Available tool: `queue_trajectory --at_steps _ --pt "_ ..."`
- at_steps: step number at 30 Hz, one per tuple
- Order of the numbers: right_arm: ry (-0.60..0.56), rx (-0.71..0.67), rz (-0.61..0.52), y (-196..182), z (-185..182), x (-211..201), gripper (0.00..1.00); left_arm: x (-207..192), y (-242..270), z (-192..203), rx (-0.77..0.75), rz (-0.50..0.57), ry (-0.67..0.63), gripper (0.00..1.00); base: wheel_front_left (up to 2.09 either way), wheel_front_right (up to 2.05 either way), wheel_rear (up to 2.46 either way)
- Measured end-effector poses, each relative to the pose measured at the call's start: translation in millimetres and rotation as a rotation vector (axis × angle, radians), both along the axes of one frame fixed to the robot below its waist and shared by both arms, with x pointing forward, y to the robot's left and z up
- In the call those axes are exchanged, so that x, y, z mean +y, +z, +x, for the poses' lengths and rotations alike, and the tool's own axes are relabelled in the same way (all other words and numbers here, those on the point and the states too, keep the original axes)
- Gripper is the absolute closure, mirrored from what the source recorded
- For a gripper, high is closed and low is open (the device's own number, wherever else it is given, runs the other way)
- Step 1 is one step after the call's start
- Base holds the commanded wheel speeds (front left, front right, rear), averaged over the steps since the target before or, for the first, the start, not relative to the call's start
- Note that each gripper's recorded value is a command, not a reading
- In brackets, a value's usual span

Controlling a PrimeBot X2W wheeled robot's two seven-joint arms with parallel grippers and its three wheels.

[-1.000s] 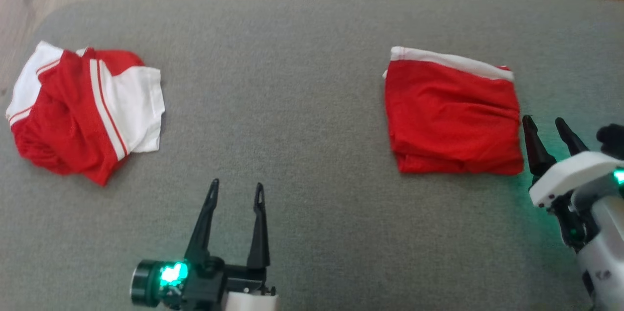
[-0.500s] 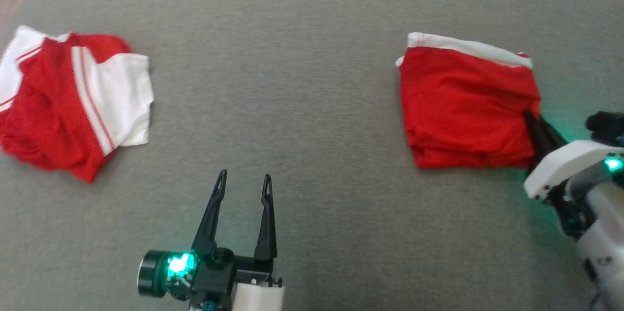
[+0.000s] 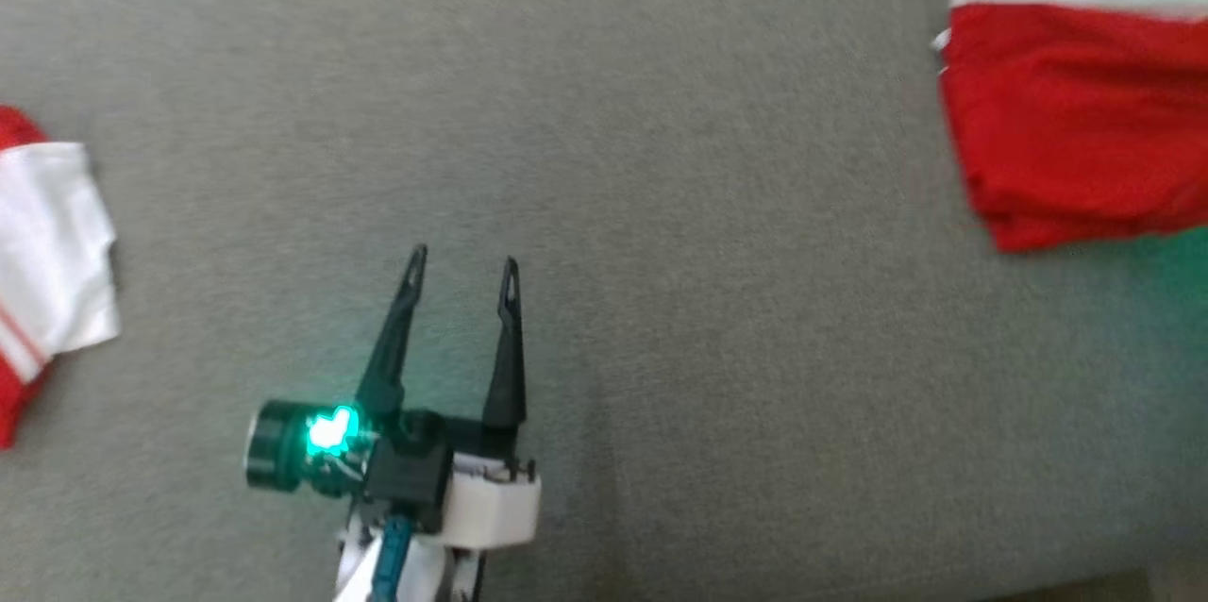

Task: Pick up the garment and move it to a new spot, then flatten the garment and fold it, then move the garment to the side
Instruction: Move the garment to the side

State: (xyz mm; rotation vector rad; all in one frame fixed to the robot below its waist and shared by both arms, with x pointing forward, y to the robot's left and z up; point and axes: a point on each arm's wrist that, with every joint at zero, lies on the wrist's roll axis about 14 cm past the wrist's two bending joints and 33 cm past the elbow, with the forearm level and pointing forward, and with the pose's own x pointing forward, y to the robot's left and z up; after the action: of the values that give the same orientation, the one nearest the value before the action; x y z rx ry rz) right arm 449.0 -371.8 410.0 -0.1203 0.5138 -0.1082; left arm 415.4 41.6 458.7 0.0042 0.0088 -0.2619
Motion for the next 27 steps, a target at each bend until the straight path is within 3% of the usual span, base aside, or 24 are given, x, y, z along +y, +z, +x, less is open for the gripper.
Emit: queue_trajectory --at_steps 9,11,16,21,23,27 --pt "-0.035 -0.008 -0.265 29.8 8.2 -66.1 0.98 -19.2 -20.5 23.9 0.019 -0.004 -0.061 0.00 0.00 0.00 0.00" --pt "-0.048 -0.008 -0.302 34.8 6.9 -74.9 0.00 -21.4 -20.6 24.7 0.018 -0.005 -0.068 0.00 0.00 0.00 0.00" --pt "-0.033 -0.080 -0.292 47.9 19.7 -57.7 0.00 -18.6 -8.3 21.6 -0.010 0.002 -0.061 0.00 0.00 0.00 0.00" --pt "0.024 -0.308 -0.208 90.1 39.3 -10.1 0.00 -7.5 5.7 9.7 -0.019 -0.011 -0.023 0.00 0.00 0.00 0.00" --pt "0.037 -0.325 -0.176 86.5 33.9 3.4 0.00 -3.4 6.9 4.7 -0.013 -0.014 -0.011 0.00 0.00 0.00 0.00" --pt "0.101 -0.275 -0.030 38.3 -13.2 66.4 0.00 14.6 5.7 -20.9 0.023 -0.015 0.041 0.00 0.00 0.00 0.00"
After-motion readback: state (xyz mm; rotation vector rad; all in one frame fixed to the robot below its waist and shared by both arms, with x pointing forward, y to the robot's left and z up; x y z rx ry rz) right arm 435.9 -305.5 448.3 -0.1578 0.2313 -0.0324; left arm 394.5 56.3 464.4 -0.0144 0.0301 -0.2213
